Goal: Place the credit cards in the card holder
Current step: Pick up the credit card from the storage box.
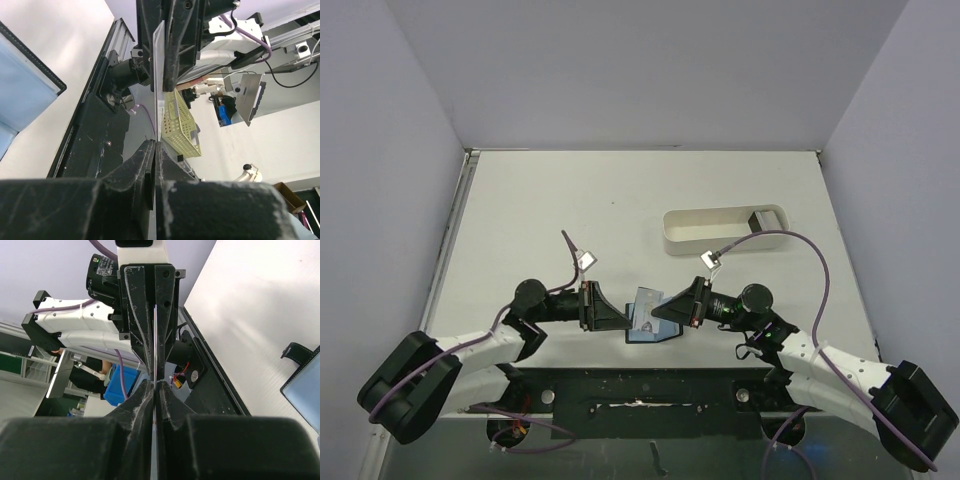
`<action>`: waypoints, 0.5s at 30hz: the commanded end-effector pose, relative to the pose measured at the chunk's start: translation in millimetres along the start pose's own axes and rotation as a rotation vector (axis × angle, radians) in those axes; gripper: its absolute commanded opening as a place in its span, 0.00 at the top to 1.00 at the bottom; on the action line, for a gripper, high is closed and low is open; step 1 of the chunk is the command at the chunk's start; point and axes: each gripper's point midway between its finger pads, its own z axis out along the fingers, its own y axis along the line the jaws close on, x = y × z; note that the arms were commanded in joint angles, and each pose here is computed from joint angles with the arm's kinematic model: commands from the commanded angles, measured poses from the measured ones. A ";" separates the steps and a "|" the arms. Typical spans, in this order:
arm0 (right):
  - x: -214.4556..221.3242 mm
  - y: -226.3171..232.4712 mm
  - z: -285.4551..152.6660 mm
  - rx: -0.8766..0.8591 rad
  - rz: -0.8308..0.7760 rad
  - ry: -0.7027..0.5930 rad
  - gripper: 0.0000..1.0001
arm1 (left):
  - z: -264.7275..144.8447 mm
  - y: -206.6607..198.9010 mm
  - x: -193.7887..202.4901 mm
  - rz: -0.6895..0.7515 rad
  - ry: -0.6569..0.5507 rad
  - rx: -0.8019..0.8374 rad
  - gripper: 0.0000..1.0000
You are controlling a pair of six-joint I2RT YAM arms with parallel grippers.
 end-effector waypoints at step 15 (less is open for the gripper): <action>-2.1 -8.7 1.4 0.099 -0.034 0.020 0.90 | 3.5 6.0 -25.0 0.062 -0.113 -0.072 1.00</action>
